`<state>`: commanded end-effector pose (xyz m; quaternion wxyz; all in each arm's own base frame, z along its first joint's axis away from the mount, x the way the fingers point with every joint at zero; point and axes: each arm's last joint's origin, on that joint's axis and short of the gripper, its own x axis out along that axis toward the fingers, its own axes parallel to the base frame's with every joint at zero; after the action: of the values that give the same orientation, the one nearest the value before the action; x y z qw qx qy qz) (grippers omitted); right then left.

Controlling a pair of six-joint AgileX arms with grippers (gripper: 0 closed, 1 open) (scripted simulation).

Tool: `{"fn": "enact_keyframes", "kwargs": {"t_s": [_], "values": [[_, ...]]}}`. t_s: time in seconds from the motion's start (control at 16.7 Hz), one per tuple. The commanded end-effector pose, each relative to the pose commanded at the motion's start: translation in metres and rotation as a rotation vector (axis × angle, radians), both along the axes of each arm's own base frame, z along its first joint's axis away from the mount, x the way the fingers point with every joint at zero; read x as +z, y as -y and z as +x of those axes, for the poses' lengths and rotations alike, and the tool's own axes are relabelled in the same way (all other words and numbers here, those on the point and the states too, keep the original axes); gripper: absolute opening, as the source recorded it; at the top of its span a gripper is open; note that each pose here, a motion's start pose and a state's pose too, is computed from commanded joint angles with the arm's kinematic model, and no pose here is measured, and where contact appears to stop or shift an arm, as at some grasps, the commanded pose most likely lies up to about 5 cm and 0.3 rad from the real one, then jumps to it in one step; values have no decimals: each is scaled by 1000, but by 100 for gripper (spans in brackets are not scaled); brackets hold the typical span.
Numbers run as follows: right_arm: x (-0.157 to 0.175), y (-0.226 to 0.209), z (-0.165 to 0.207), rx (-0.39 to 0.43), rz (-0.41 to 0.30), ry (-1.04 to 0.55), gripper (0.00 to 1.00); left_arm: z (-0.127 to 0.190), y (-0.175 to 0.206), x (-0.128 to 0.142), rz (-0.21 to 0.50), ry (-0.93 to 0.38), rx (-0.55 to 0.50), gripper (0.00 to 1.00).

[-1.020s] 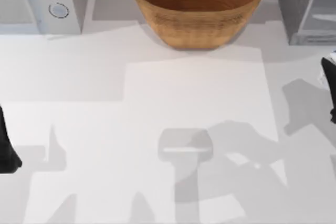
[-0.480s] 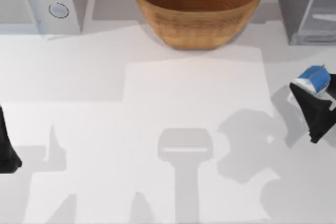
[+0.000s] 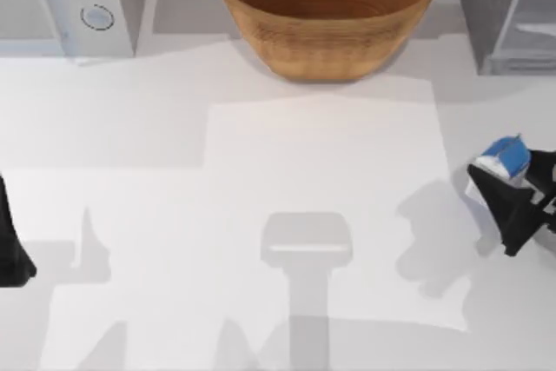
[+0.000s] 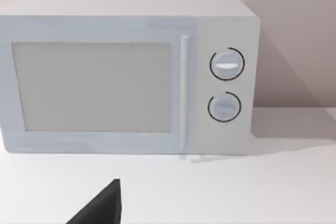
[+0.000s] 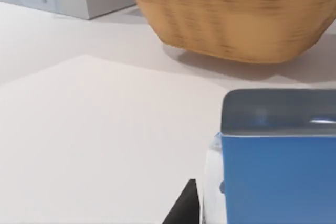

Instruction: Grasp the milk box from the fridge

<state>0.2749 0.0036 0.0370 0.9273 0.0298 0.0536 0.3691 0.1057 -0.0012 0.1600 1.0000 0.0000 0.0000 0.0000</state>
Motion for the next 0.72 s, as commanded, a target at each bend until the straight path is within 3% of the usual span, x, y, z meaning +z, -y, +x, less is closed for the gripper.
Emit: {"fn": "enact_keyframes", "kwargs": {"t_s": [0.72], "values": [[5,-43,45,7,-10,126,0,0,0,0,0,0,0,100]]}}
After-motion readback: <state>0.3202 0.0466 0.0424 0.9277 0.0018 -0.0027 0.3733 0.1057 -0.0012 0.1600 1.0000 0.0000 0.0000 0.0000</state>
